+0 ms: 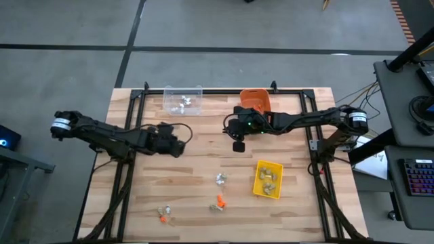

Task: Sort Halloween decoration
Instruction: Put the gray skull toy into the yellow bin

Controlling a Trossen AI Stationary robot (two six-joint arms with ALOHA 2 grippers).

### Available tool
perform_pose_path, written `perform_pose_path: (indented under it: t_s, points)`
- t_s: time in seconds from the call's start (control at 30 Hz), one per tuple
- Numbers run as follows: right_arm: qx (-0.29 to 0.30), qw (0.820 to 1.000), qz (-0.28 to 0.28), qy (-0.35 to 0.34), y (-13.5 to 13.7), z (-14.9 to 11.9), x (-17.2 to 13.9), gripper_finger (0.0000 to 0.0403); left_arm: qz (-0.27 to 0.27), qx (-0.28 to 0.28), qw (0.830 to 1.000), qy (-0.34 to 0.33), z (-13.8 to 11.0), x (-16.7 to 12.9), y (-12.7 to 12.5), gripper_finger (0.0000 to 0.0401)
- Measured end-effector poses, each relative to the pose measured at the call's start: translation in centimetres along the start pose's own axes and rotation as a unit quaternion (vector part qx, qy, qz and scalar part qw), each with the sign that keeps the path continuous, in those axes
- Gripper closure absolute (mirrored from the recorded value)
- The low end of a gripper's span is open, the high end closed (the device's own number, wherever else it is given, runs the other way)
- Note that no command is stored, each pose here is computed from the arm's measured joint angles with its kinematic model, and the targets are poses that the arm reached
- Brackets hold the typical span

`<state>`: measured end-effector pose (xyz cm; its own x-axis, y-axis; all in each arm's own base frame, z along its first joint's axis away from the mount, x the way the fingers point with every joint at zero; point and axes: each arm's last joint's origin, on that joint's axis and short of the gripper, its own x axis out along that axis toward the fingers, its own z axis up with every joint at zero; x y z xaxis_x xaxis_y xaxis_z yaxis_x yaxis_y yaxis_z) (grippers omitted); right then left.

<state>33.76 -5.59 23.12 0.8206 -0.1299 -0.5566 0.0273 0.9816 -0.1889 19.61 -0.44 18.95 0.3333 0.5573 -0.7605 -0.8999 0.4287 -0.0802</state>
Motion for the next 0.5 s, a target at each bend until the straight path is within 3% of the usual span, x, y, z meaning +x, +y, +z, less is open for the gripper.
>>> perform_pose_path:
  t_s: [0.23,0.5]
  points:
    - [0.002,1.0,-0.001,-0.005,-0.1,0.4,-0.1,0.0374,0.063,0.036,0.997,0.033,0.5,0.8,1.5,0.0325]
    - [0.002,1.0,-0.004,-0.019,-0.3,1.2,-0.3,0.0374,0.043,0.071,0.987,0.14,3.3,3.4,3.8,0.0325]
